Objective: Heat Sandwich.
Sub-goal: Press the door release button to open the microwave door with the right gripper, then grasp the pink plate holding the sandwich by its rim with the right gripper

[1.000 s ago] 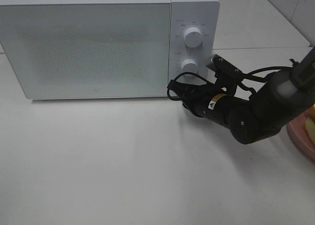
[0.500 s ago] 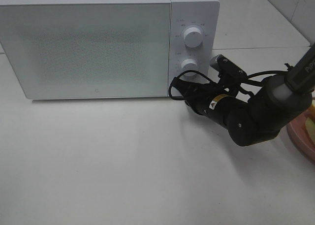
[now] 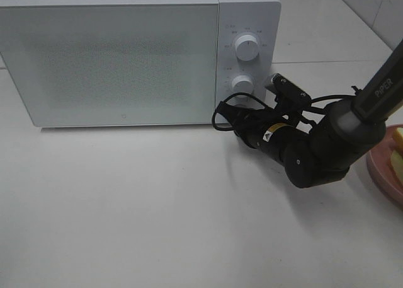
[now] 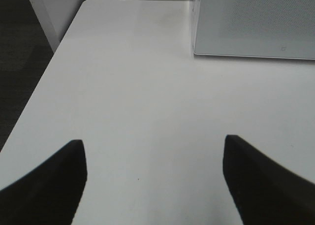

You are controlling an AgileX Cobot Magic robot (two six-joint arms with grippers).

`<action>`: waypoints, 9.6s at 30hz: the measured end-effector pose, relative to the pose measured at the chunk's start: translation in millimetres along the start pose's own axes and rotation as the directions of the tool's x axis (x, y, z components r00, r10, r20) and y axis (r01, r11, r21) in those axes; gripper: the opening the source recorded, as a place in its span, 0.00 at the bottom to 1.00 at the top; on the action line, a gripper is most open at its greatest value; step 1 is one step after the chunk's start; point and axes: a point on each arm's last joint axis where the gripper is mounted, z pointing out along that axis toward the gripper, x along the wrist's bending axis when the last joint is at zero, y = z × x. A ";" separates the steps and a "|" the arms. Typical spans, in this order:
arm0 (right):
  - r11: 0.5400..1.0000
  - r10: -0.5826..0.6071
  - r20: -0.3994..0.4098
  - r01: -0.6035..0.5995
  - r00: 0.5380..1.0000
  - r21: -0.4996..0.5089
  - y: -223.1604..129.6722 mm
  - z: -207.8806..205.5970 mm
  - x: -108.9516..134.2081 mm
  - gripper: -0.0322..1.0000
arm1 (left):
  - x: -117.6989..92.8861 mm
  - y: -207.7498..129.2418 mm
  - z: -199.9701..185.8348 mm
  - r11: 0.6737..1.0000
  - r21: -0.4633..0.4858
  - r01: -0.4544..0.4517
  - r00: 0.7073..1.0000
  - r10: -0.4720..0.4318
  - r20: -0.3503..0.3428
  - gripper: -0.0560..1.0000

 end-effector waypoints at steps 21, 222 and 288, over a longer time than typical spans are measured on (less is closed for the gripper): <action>0.998 -0.019 -0.030 0.018 0.999 -0.059 2.6 -1.8 3.9 0.04 | 0.0 0.0 0.0 1.000 0.000 0.000 1.000 0.000 0.000 0.74; 0.584 -0.526 0.233 0.148 0.818 0.798 217.2 -133.7 12.5 0.70 | 0.0 0.0 0.0 1.000 0.000 0.000 1.000 0.000 0.000 0.74; 0.524 -0.559 0.359 -0.017 0.747 0.852 124.0 -55.5 -102.0 0.24 | 0.1 0.0 0.0 1.000 0.000 0.000 1.000 0.000 -0.001 0.74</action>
